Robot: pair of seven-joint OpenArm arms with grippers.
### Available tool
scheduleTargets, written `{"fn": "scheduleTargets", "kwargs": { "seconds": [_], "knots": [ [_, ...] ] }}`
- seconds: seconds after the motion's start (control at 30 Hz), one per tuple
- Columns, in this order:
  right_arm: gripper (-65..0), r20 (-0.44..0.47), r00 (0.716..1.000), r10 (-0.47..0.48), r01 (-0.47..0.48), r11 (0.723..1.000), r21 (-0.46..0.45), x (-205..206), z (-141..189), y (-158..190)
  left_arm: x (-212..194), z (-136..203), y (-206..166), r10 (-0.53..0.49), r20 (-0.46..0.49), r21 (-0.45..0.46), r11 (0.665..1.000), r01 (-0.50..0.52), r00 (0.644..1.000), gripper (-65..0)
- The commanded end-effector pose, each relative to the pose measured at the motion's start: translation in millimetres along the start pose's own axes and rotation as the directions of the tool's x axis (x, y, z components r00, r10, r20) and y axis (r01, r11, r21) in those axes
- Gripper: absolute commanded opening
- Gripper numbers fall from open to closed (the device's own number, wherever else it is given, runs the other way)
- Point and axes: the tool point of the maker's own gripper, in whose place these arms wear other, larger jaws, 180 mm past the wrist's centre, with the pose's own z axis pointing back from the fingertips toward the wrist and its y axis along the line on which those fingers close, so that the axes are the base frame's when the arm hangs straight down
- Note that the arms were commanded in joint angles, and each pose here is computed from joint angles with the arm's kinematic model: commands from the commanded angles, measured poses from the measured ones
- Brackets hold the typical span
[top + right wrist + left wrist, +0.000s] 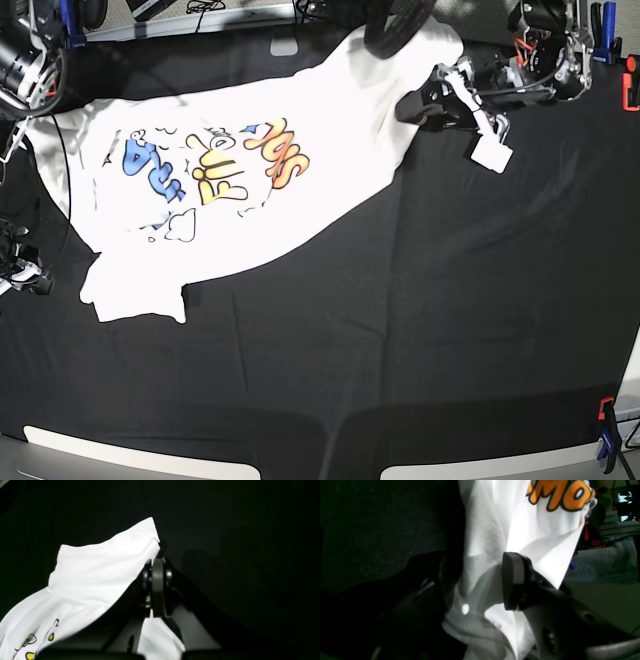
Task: Layout the t-shirt on the table in an organized manner, then fold the t-shirt properly
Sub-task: 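Lift the held corner with the left gripper and release it flat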
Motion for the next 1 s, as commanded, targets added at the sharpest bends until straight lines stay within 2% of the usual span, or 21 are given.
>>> {"fn": "scheduleTargets", "kwargs": {
  "seconds": [0.0,0.07,0.13,0.33,0.47,0.77,0.83,0.97],
  "knots": [
    [-65.0,0.084,0.996,0.021,-0.021,1.000,0.004,31,11,-2,3,2,1,-0.021,0.000,0.008,1.000,0.021,1.000,-38.1],
    [-65.0,0.092,0.996,0.014,-0.015,1.000,0.012,33,11,-1,6,2,1,-0.021,0.019,0.007,1.000,0.021,1.000,-47.3],
    [-65.0,0.093,0.996,0.014,-0.015,1.000,0.011,33,11,-1,9,2,1,-0.024,0.026,0.008,1.000,0.024,0.999,-64.6],
    [-65.0,0.091,0.996,0.014,-0.015,1.000,0.011,33,11,-1,21,5,6,-0.053,0.037,0.019,0.998,0.052,0.998,-65.0],
    [-65.0,0.091,0.996,0.014,-0.015,1.000,0.011,33,11,-1,46,17,20,-0.128,0.038,0.057,0.990,0.126,0.991,-65.0],
    [-65.0,0.087,0.996,0.014,-0.015,1.000,0.011,32,11,-1,128,57,49,-0.331,0.047,0.174,0.932,0.318,0.943,-65.0],
    [-65.0,0.087,0.996,0.014,-0.015,1.000,0.011,32,11,-1,135,58,48,-0.343,0.055,0.177,0.928,0.329,0.938,-65.0],
    [-65.0,0.084,0.996,0.014,-0.015,1.000,0.011,32,11,-1,123,48,38,-0.297,0.083,0.129,0.950,0.285,0.951,-65.0]
  ]
}}
